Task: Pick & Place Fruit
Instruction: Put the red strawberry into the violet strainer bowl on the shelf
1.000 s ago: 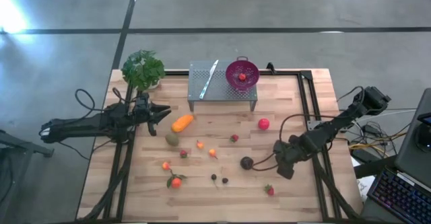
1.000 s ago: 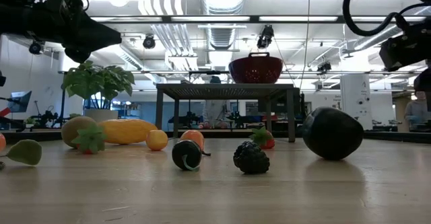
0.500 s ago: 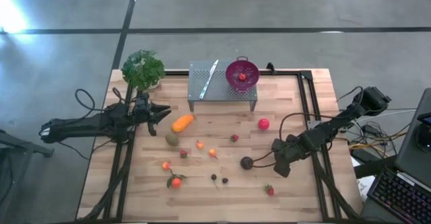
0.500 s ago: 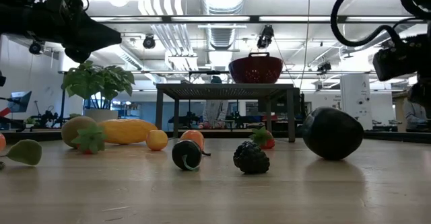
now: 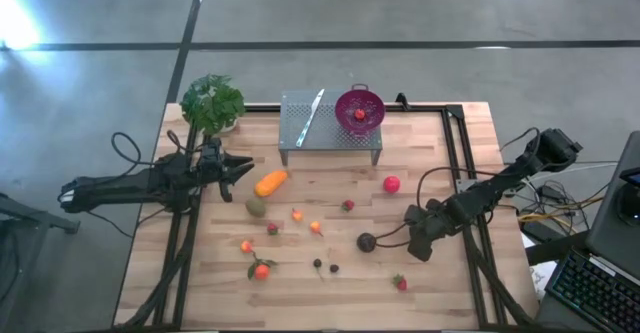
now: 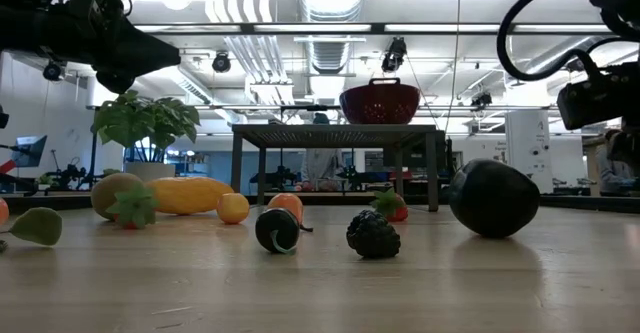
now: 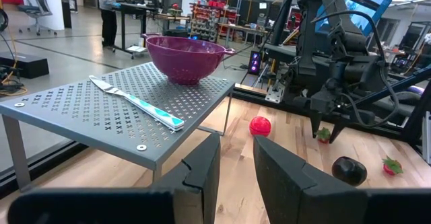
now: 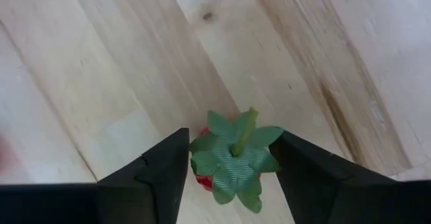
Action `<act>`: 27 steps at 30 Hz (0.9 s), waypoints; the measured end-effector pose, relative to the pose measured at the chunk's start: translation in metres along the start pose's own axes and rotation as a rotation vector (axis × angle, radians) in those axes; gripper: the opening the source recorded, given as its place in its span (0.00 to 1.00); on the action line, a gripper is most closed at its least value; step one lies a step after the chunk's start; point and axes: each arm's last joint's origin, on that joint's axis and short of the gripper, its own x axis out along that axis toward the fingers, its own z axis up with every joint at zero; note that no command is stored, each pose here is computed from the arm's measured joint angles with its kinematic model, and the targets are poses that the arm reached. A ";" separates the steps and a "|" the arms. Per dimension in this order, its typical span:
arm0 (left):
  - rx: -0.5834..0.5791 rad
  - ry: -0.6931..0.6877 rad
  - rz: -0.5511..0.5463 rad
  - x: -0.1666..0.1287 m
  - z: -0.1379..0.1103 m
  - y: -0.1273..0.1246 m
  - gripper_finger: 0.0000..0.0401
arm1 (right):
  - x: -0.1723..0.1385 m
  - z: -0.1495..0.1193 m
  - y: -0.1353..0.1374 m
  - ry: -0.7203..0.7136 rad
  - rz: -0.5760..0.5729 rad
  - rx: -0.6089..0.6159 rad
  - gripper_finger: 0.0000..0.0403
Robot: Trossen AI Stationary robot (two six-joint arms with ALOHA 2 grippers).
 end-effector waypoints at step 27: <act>0.000 0.000 0.000 0.000 0.000 0.000 0.24 | -0.005 0.004 0.007 -0.017 0.017 -0.032 0.34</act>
